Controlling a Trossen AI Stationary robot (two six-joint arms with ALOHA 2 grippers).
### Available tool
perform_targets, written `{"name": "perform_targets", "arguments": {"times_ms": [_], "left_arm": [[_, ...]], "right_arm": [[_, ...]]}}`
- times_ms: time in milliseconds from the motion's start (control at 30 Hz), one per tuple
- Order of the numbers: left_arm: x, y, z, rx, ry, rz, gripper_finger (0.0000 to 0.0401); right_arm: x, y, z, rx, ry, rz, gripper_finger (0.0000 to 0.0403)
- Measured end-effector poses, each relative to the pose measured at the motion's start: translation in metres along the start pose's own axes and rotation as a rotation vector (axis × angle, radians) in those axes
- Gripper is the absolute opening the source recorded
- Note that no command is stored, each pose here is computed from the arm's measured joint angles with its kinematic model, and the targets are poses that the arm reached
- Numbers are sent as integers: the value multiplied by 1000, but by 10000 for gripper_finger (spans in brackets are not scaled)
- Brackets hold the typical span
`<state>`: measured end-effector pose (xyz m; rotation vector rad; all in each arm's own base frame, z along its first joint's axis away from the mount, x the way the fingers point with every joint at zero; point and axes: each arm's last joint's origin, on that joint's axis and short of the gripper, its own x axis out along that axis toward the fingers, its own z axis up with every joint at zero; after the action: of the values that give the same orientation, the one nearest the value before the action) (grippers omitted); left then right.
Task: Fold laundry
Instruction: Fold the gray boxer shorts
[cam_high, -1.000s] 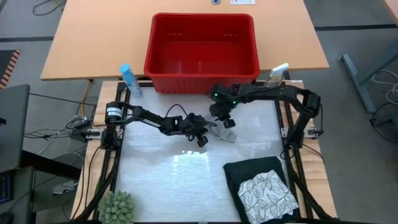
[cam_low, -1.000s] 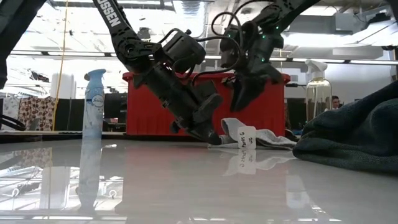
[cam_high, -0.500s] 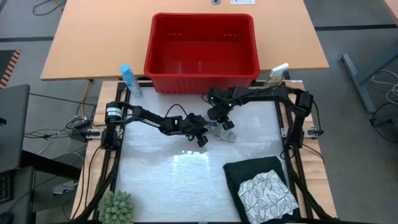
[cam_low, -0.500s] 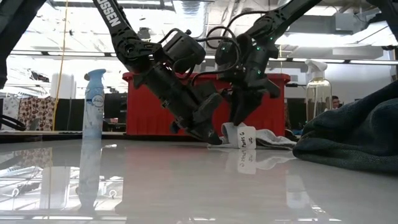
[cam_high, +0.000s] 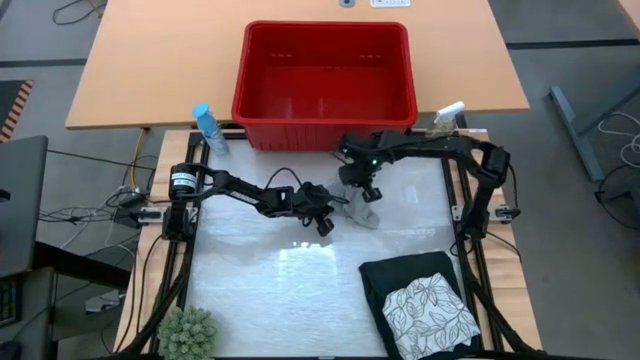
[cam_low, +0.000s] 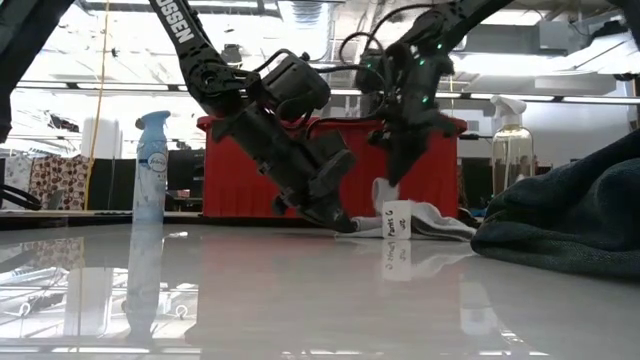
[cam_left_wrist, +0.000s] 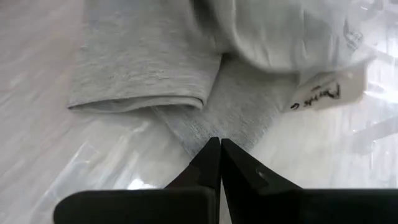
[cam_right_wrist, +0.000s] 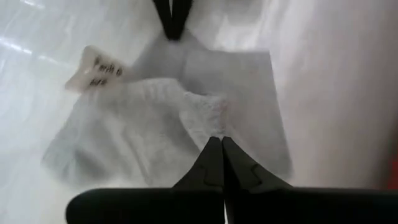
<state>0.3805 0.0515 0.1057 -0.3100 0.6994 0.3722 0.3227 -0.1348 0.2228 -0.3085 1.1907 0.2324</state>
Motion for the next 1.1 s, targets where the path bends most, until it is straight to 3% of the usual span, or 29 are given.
{"name": "perform_targets", "arguments": {"times_ms": [367,933,1100], "left_arm": [[0,0,-2,-13,24,0,0],[-1,0,-4,-42,61,-34,0],[-1,0,-5,-47,78,-29,0]], "right_arm": [[-62,5,-47,142,149,24,13],[-26,20,-93,230,276,127,14],[-27,20,-100,250,312,139,39]]}}
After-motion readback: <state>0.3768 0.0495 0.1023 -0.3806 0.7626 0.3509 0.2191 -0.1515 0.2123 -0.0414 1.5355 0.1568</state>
